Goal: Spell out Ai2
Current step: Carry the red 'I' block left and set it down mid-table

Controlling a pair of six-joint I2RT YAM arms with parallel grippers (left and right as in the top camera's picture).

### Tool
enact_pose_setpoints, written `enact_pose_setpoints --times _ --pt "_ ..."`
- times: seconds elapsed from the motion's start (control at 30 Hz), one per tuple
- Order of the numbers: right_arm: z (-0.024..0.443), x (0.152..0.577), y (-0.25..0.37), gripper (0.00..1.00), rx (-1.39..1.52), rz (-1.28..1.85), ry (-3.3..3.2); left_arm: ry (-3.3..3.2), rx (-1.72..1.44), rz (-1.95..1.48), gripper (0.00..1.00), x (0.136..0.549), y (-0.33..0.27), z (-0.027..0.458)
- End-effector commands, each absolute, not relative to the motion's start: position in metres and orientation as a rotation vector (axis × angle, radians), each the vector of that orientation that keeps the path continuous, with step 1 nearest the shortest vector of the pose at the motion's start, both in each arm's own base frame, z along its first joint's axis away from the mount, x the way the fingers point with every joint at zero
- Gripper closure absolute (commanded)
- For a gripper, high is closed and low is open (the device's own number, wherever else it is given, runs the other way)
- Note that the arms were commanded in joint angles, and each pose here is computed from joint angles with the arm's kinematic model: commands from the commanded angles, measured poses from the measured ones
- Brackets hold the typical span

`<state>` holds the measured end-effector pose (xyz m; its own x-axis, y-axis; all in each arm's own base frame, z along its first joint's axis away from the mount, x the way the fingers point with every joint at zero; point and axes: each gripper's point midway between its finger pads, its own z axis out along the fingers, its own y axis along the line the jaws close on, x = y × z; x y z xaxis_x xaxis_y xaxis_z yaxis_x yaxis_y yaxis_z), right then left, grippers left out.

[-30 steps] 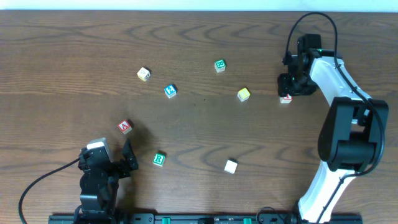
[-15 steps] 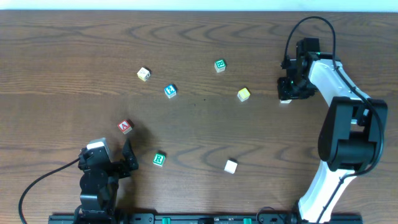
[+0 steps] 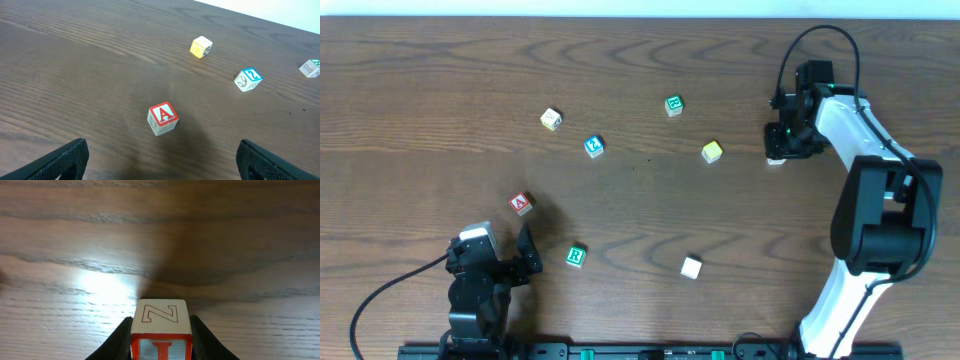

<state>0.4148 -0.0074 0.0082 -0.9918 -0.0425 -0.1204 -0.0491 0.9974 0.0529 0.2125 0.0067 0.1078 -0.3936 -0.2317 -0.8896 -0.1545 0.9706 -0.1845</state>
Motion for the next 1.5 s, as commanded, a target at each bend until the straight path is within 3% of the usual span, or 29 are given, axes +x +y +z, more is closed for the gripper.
enact_pose_setpoints --times 0.0,0.13,0.33,0.47,0.8,1.1,1.47 --pt "0.017 0.426 0.026 0.91 -0.068 0.175 2.99 1.998 -0.263 -0.064 0.04 0.212 0.008 0.101" --pt "0.05 0.454 0.073 0.99 -0.205 0.243 2.879 1.998 -0.263 -0.064 0.05 0.212 0.008 0.101" --pt "0.113 0.493 0.133 0.99 -0.186 0.171 2.7 1.998 -0.263 -0.064 0.04 0.212 0.008 0.101" --pt "0.129 0.494 0.178 0.99 -0.115 0.177 2.64 1.998 -0.263 -0.064 0.05 0.212 0.008 0.101" --pt "0.096 0.453 0.26 0.99 -0.09 0.187 2.712 1.998 -0.263 -0.064 0.05 0.212 0.008 0.101" --pt "0.07 0.426 0.254 0.99 0.112 0.117 2.842 1.998 -0.263 -0.064 0.05 0.212 0.008 0.101" --pt "0.049 0.409 0.258 0.99 0.102 0.044 2.903 1.998 -0.263 -0.064 0.05 0.212 0.008 0.101"
